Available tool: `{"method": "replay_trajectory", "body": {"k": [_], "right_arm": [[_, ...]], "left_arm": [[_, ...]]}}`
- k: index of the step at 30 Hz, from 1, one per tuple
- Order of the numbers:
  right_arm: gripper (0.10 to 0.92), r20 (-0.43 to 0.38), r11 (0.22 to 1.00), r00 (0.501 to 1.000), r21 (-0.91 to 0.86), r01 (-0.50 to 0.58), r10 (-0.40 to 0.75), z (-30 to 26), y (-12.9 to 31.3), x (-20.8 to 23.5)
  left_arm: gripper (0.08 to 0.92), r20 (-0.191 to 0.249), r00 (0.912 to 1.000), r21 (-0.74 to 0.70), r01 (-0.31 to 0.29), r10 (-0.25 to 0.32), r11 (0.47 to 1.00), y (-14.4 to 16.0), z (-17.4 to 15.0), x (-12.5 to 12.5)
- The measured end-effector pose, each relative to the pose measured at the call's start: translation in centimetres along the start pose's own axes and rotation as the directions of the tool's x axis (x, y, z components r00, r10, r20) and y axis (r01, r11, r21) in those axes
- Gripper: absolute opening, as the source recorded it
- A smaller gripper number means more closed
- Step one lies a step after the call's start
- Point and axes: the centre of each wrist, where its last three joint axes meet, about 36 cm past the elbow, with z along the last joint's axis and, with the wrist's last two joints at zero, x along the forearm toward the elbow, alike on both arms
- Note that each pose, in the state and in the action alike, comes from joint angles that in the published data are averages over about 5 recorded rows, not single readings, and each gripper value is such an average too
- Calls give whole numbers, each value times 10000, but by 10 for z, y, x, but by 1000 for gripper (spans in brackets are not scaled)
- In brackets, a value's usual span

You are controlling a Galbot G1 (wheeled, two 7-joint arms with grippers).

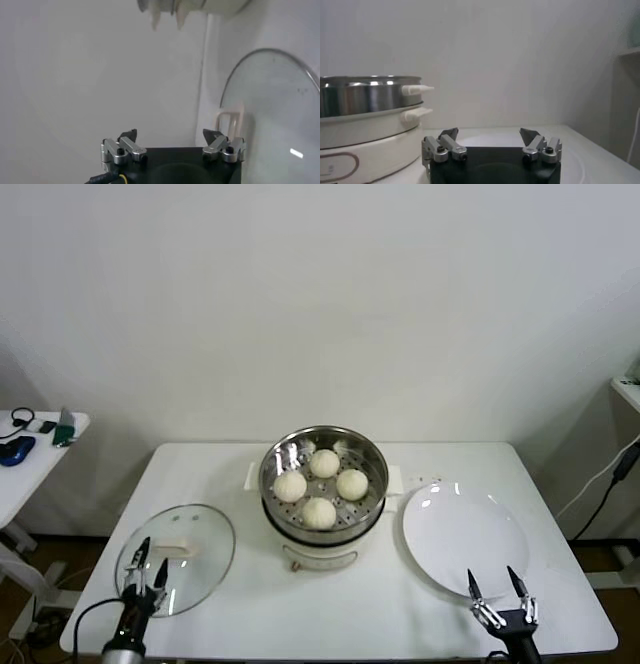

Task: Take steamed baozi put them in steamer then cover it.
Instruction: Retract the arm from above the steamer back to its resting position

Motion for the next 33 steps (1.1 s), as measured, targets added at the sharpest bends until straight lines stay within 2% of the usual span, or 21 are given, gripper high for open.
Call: {"method": "replay_trajectory", "body": {"k": [14, 24, 27, 33], "right_arm": [[823, -158, 9999, 9998, 60, -96, 97, 8, 8, 14], [823, -93, 9998, 9998, 64, -173, 174, 9, 11, 17], [823, -74, 9998, 9998, 44, -197, 198, 10, 12, 17], [823, -36, 9997, 9997, 24, -236, 236, 11, 14, 16]], "left_arm": [[823, -168, 9996, -442, -247, 240, 9987, -21, 4, -32], [822, -358, 9992, -510, -170, 152, 9986, -29, 10, -56], [781, -372, 9992, -531, -160, 140, 9985, -32, 13, -63], [610, -331, 9992, -533, -228, 210, 9983, -41, 19, -69]]}}
